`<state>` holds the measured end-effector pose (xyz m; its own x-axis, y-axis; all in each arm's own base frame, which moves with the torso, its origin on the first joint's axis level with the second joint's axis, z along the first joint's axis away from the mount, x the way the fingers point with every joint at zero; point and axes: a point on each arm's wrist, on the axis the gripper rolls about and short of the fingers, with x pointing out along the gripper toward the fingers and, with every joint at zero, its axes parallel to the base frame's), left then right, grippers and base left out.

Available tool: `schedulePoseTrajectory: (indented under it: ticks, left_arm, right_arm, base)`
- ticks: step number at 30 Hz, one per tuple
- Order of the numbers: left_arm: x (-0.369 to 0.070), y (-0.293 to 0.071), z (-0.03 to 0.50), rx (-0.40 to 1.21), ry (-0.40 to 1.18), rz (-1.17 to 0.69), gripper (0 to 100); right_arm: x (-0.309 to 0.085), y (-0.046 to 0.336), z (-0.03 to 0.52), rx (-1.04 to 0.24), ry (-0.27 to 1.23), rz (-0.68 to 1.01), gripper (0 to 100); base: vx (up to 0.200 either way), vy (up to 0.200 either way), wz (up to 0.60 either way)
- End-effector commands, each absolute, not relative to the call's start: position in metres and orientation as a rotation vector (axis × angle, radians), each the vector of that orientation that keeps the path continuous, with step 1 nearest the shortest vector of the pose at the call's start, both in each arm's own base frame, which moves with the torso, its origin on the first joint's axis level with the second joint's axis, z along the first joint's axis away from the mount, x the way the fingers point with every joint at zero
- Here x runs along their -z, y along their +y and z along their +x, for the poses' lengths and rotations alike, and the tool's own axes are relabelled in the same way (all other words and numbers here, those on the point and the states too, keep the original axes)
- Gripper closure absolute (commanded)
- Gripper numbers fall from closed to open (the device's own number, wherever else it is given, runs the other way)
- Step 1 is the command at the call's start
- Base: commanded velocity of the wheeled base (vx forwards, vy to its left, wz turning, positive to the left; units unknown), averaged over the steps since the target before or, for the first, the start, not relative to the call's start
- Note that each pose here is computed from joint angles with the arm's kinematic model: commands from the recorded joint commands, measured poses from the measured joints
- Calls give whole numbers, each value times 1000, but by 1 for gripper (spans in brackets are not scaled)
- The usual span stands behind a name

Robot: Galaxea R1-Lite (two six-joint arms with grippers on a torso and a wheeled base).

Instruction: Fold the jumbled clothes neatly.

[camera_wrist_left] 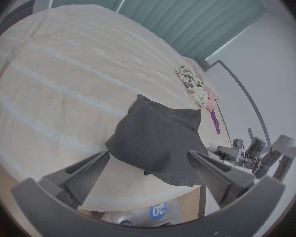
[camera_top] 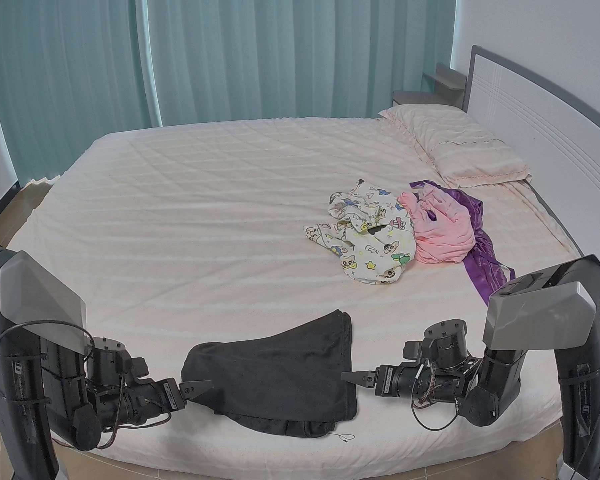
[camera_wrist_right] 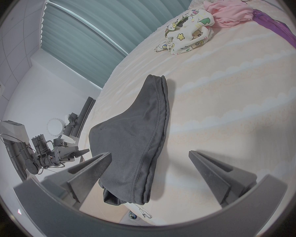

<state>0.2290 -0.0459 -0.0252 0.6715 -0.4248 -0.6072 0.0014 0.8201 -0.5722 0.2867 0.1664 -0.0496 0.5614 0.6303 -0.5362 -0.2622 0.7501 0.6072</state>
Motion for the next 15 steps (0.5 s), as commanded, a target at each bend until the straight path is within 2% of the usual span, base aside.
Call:
schedulePoseTrajectory:
  ticks: [1,10,15]
  left_arm:
    - [43,-44,230,242,828,-518,0]
    - [54,-41,239,254,801,-379,0]
    - [59,-37,252,364,761,-321,0]
  right_arm:
    - [50,167,287,-553,818,498,0]
    - [51,167,287,-551,819,497,0]
    - [50,167,287,-551,818,498,0]
  base:
    - [0,0,0]
    - [0,0,0]
    - [0,0,0]
